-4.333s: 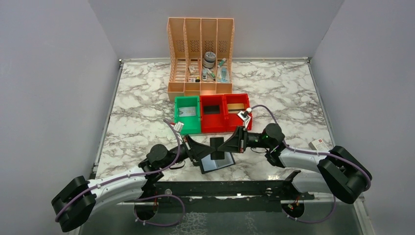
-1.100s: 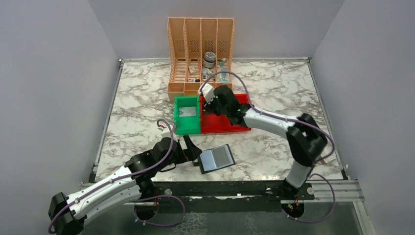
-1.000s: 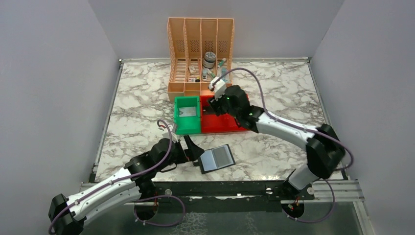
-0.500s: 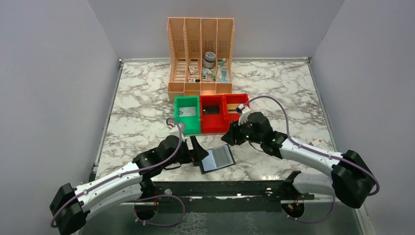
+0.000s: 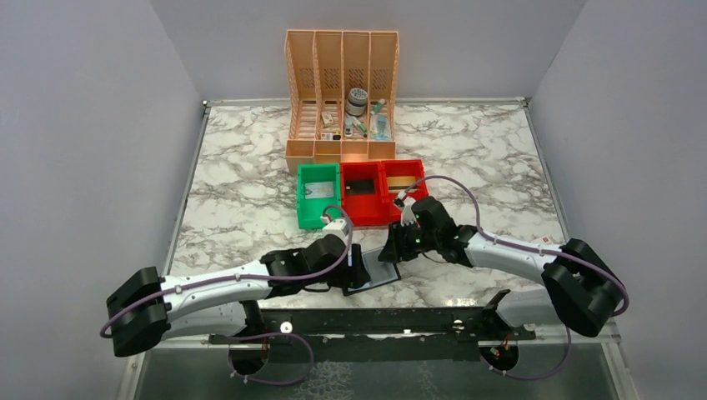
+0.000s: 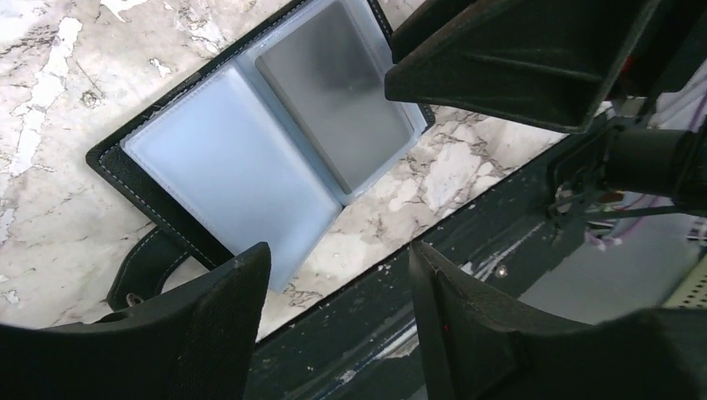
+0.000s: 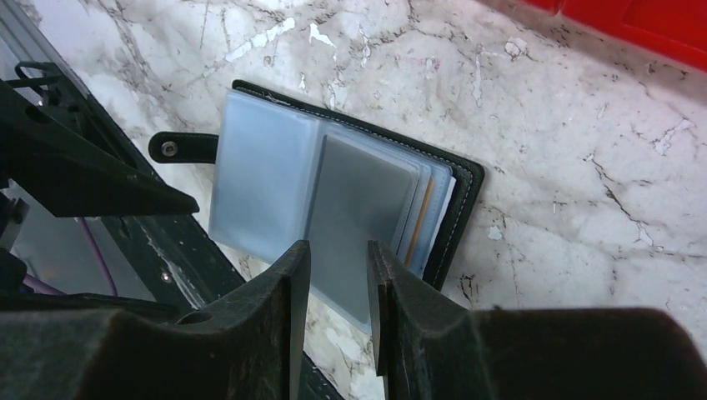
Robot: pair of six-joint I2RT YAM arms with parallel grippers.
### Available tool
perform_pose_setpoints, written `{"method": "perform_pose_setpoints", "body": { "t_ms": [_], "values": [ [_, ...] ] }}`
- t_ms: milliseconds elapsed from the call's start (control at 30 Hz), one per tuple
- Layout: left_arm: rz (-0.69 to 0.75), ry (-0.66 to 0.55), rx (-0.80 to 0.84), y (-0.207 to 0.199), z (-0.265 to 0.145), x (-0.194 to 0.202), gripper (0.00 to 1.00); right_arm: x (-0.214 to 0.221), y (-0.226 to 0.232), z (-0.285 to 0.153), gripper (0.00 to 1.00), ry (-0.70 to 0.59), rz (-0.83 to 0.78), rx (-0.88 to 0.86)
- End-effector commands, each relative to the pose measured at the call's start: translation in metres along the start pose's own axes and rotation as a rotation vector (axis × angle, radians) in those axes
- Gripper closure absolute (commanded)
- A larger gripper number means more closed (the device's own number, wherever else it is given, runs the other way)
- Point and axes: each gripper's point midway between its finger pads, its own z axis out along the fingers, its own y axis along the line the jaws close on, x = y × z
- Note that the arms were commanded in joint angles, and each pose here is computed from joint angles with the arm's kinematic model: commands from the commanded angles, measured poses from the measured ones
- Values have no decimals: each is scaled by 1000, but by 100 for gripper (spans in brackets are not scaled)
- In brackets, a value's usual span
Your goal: Take the credit cards out of the card holder
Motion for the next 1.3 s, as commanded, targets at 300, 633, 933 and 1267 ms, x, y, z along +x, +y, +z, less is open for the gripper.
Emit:
{"method": "perform_pose_setpoints", "body": {
  "t_ms": [300,633,933,1267],
  "values": [
    [-3,-40,-149,30,14,7,49,17,-9,3,72,67,6,31],
    [-31,-27,-194,54,20,23,61,36,-19,11,78,124,40,37],
    [-34,-39,-194,58,22,23,73,31,-8,10,82,111,56,-11],
    [-17,-34,-189,56,23,23,79,20,2,2,87,88,45,-22]
  ]
}}
